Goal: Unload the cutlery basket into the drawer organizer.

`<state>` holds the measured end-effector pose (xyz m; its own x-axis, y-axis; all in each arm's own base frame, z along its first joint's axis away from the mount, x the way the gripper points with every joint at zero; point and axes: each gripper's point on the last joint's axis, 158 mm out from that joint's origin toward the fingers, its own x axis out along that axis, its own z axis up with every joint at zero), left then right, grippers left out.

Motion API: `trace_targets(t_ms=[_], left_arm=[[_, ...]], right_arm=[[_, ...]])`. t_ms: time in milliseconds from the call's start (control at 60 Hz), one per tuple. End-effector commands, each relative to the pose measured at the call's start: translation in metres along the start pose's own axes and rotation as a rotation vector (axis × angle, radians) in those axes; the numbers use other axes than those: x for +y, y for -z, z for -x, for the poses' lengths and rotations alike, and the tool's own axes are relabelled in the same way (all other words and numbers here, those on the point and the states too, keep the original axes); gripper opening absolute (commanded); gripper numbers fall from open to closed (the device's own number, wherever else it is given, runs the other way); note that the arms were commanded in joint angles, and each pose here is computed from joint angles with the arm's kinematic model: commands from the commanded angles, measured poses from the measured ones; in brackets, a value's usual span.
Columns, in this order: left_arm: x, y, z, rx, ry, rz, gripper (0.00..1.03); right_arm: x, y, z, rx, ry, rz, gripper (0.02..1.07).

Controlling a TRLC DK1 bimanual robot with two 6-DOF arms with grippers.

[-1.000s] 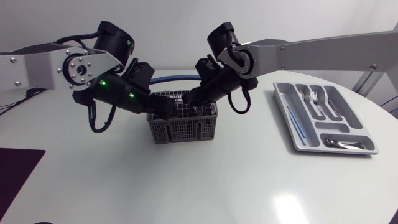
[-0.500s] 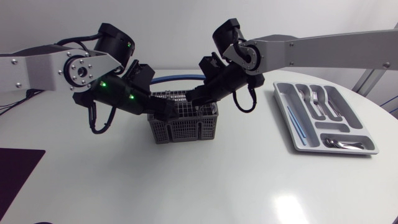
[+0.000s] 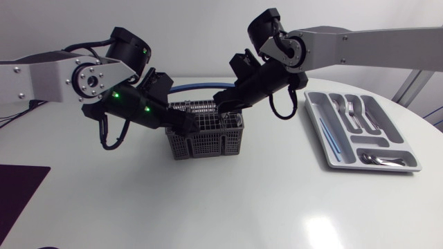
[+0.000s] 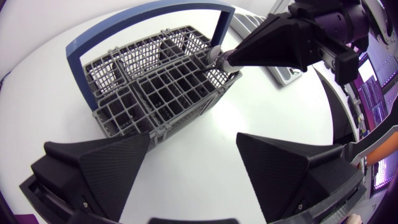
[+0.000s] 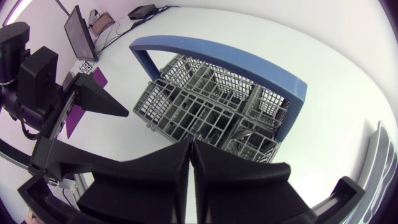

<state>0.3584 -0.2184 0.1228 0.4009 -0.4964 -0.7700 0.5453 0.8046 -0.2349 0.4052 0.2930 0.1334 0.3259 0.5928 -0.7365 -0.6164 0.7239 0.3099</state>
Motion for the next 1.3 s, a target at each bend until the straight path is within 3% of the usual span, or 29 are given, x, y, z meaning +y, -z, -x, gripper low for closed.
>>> trace_targets(t_ms=[0,600,1283], left_arm=[[-0.004,0.011,-0.005,0.024,0.014,-0.024,0.97],[-0.004,0.010,-0.007,0.029,0.016,-0.032,0.97],[-0.009,0.010,-0.008,0.030,0.022,-0.040,0.97]], right_arm=[[0.001,-0.013,0.013,-0.028,0.007,0.007,0.08],[0.025,-0.010,0.028,0.030,-0.022,0.021,0.08],[0.045,-0.012,0.069,-0.002,-0.032,0.057,0.08]])
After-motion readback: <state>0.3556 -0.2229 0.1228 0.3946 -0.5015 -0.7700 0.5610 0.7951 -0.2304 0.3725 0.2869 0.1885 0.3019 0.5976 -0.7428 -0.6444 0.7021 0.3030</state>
